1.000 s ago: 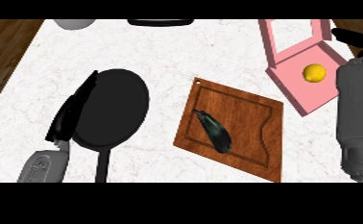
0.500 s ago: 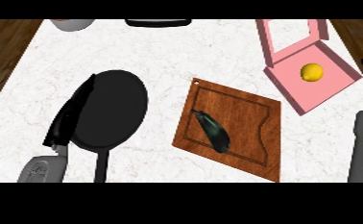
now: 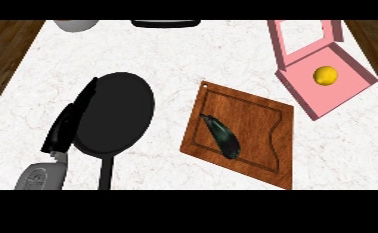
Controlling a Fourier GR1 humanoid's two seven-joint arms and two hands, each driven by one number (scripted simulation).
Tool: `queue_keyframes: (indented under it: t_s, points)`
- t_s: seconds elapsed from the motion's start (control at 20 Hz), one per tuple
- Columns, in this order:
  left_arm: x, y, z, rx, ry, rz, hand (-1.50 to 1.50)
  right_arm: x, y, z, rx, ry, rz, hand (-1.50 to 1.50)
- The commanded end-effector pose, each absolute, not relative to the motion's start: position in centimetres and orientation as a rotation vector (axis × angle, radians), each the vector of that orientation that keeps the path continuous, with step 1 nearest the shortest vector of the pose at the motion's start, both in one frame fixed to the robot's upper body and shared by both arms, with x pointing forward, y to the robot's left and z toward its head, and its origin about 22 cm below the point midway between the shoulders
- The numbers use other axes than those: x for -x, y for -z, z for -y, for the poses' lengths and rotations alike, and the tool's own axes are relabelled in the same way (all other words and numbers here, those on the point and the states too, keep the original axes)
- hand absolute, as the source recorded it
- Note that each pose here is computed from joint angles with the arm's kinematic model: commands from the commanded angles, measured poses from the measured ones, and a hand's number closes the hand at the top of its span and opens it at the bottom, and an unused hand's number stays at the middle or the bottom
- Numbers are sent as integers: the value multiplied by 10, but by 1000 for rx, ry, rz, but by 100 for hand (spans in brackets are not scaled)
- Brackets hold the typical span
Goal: Pick the lemon from the cutting board and place it in the cardboard box
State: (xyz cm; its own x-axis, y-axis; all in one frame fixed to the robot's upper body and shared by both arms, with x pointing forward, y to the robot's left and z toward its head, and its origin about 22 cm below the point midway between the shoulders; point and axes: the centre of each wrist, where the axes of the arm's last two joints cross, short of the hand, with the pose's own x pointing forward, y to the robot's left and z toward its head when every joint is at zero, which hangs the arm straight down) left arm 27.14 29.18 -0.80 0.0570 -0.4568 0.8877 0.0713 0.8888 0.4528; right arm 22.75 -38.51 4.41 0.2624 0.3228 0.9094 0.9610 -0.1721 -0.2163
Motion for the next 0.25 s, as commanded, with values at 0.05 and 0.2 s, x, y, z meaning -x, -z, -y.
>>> queue_keyframes:
  t_s: [0.05,0.2]
  points:
    - [-276,3,-300,-335,422,1452,0,-192,-39,386,1683,912,1184,-150]
    - [-264,-1,-278,-342,415,1473,0,-177,-22,383,1663,887,1167,-150]
